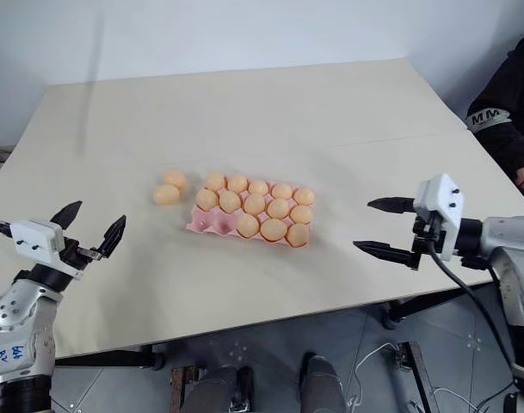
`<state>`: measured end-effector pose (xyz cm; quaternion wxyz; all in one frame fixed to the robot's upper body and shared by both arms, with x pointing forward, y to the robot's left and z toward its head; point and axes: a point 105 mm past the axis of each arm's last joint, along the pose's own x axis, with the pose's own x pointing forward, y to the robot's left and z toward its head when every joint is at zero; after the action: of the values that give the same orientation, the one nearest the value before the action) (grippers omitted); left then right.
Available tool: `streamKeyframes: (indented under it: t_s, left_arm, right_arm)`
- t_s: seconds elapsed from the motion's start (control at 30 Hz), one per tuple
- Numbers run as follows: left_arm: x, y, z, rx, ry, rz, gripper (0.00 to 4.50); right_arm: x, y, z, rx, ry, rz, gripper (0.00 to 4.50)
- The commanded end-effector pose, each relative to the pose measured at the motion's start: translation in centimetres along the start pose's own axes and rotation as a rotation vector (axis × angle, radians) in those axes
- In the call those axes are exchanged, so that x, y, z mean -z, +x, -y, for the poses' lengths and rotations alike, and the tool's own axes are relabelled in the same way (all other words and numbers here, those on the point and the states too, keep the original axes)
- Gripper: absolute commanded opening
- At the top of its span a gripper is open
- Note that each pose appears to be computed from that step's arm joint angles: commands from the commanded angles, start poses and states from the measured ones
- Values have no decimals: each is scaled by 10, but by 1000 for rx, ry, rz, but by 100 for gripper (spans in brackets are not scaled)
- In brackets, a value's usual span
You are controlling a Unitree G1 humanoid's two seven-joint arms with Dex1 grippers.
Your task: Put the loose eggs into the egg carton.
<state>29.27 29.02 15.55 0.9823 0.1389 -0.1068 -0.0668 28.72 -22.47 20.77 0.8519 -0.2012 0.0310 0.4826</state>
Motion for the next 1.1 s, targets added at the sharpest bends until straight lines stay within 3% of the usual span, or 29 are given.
streamKeyframes:
  t_s: [0.03,0.23,0.5,1.1]
  left_arm:
    - [-21,-4,-2,-75,24,33,450]
    - [-29,-21,18,-116,-106,10,450]
    - [-10,-39,45,-39,-183,-131,450]
    - [15,95,60,59,-185,-123,450]
  right_arm:
    - [-7,-15,6,33,-36,19,446]
    - [-5,-26,8,42,-30,33,446]
    - [2,-36,14,67,-4,-7,446]
    - [5,-26,6,76,-8,-20,446]
